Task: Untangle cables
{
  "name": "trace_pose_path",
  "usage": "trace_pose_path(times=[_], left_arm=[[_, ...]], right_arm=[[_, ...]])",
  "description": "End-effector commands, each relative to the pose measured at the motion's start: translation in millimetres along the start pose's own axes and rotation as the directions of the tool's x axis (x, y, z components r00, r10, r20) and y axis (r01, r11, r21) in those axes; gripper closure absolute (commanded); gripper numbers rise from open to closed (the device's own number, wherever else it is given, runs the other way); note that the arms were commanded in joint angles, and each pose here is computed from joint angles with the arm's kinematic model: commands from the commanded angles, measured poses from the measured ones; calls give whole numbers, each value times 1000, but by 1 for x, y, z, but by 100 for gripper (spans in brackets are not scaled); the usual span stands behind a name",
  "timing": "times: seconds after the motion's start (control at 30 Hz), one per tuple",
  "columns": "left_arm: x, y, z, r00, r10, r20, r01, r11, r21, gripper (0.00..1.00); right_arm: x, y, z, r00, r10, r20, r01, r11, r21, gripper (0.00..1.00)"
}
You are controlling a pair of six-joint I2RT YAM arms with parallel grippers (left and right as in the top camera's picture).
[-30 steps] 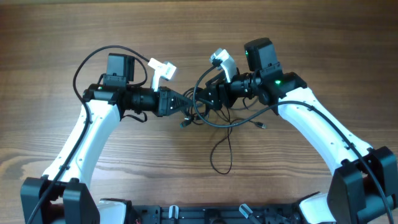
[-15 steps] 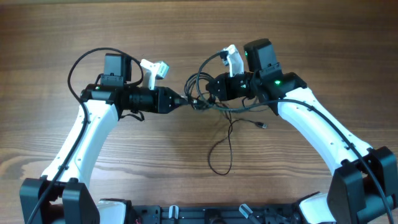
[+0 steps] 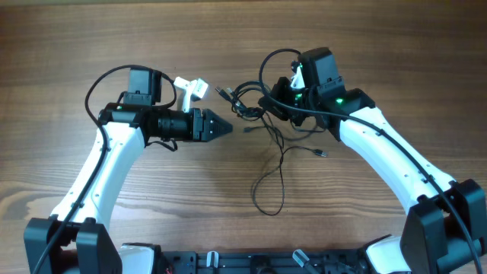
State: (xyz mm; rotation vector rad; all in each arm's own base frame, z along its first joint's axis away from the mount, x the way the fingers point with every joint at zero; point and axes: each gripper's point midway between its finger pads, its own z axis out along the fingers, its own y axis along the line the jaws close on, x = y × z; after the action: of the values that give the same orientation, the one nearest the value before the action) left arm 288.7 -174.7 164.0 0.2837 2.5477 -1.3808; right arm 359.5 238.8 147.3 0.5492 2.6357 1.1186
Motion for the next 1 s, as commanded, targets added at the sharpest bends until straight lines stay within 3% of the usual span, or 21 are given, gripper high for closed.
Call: trace_pose_path(times=[0.0,0.2,0.37,0.53,0.6,0.67,0.83,0.97], left_arm=[[-6,-43,-9,997,67,28,-72,973,218,41],[-28,-46,-7,991,-130,43,117,968,223,41],[-26,-40,12,955,-295,24,290,948,129,41],[-21,-25,20,874,-485,46,484,875,28,46],[-25,-11,19,829,-548,109,553,833,-21,48],[-31,1,17,801,-572,178,588,806,-59,49],[-58,-4,14,834,-489,254,509,860,-15,58],[-74,-4,10,828,-464,315,488,873,1,61]], right_arm=[[-8,-5,2,999,31,37,-32,999,22,96],[2,10,5,999,-53,0,53,998,-28,96],[2,33,5,985,-175,13,175,977,-122,96],[6,56,1,962,-272,12,268,936,-227,96],[6,56,1,962,-271,11,266,937,-228,96],[10,57,0,959,-282,-3,273,931,-240,96],[13,49,2,960,-280,-26,268,940,-213,96],[14,48,2,959,-281,-30,268,940,-213,96]])
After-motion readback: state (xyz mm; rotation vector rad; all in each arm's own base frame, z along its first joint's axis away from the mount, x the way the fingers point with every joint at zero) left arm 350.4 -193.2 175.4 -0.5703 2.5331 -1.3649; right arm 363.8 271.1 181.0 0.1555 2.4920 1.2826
